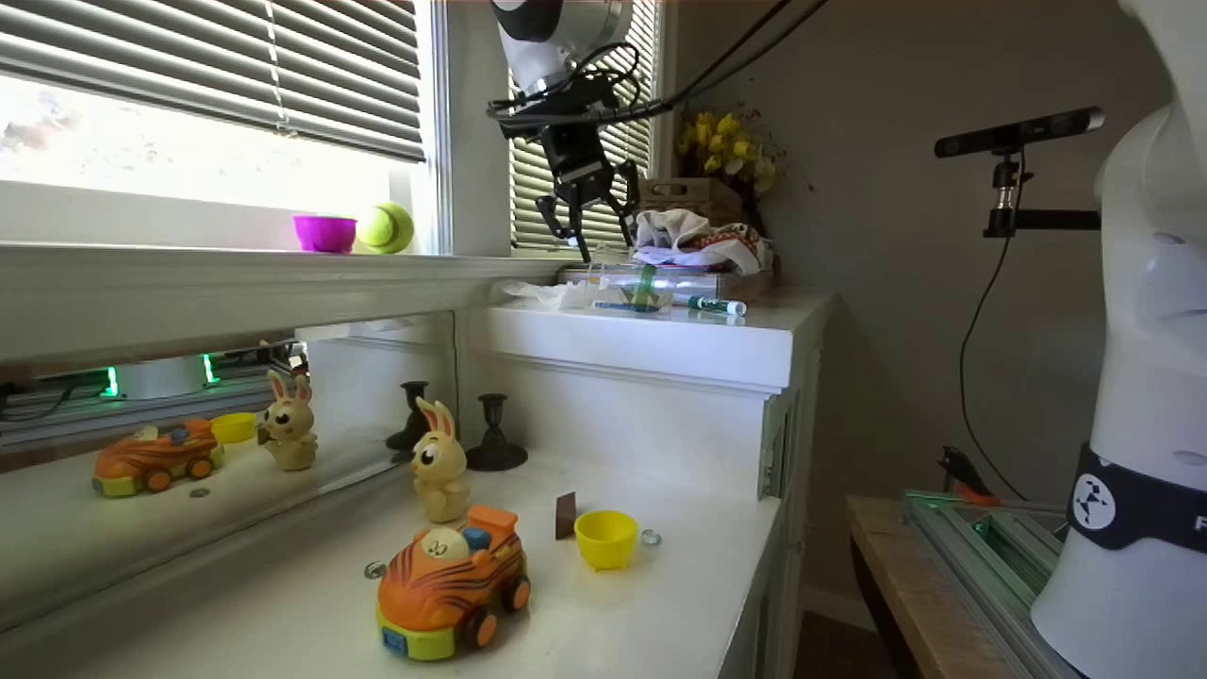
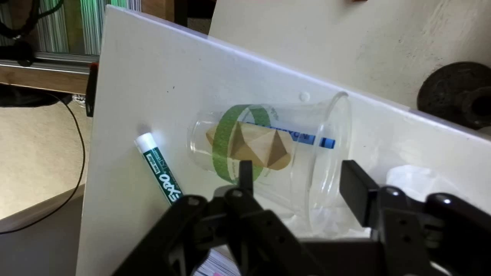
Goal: Place the clear cup upright.
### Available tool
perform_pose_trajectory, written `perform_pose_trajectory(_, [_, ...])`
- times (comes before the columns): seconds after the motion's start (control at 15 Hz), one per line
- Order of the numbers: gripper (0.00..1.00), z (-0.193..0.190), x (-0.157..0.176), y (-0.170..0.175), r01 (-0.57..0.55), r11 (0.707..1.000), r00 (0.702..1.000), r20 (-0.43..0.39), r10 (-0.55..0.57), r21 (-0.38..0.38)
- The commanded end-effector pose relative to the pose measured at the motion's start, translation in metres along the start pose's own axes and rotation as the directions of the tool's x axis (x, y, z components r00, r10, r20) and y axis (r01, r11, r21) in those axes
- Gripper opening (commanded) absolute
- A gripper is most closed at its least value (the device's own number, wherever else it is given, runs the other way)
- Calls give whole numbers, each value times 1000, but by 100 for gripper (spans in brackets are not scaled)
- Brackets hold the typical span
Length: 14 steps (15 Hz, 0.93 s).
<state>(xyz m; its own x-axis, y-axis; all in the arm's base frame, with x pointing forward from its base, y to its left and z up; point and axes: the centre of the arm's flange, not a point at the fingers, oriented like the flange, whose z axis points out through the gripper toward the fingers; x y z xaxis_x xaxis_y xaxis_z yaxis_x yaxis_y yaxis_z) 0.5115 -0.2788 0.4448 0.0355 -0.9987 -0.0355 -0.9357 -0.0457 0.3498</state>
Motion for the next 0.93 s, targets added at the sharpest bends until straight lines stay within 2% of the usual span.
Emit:
perform_pose_trajectory(0.0, [46,-4,0,2,22,1000,1000,21,-22,3])
perform_pose_trajectory(0.07, [35,-4,0,2,22,1000,1000,20,-22,3])
perform_pose_trajectory(0.13, [31,-5,0,3,24,1000,1000,20,-24,4])
perform_pose_trajectory(0.4, [21,-10,-2,5,33,999,999,17,-33,11])
perform_pose_trajectory(0.67, [22,-16,-7,10,46,999,999,9,-46,20])
perform_pose_trajectory(0.87, [12,-22,-12,18,58,998,998,5,-58,32])
